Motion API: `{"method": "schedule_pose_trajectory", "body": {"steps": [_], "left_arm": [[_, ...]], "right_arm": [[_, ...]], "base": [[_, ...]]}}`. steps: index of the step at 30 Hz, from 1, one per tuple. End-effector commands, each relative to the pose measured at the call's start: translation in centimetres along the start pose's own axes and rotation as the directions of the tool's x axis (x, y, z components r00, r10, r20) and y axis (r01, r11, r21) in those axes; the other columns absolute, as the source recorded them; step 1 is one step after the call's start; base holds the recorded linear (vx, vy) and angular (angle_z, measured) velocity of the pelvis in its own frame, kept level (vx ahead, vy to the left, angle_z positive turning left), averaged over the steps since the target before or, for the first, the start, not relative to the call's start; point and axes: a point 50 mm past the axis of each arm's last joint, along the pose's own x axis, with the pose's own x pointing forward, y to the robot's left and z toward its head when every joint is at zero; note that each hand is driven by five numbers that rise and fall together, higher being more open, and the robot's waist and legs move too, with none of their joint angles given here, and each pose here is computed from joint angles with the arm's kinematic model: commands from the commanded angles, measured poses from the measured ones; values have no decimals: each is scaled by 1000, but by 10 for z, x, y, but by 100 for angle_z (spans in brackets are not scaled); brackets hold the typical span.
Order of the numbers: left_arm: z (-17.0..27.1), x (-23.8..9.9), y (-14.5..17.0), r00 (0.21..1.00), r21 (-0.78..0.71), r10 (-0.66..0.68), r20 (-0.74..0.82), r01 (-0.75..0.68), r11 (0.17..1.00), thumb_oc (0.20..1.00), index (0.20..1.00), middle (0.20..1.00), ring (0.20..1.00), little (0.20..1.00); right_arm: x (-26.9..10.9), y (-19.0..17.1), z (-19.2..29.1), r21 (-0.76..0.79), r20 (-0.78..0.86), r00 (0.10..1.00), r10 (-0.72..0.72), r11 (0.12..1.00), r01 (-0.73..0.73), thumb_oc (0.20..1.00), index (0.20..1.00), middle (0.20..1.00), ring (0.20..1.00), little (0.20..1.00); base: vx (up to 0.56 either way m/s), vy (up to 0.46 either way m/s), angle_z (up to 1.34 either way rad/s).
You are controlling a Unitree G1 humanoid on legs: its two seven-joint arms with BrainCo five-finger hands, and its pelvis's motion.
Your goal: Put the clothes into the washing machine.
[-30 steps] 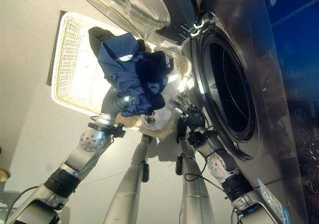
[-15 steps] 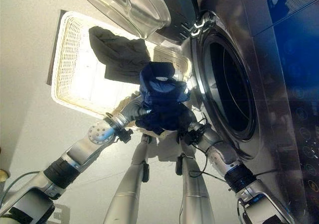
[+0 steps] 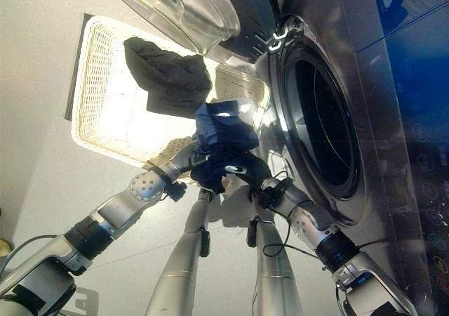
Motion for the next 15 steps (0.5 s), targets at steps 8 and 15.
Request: {"method": "schedule_pose_trajectory", "body": {"steps": [8, 15], "left_arm": [[41, -37, 62, 686, -124, 602, 408, -612, 781, 200, 200, 200, 200, 200], [42, -40, 58, 707, -94, 564, 426, -586, 805, 200, 200, 200, 200, 200]], "right_arm": [[-13, -7, 13, -308, 71, 994, -88, 946, 106, 1000, 1000, 1000, 1000, 1000], [-16, -5, 11, -311, 79, 992, -96, 943, 116, 1000, 1000, 1000, 1000, 1000]], "base": [[3, -14, 1], [0, 0, 1]]}}
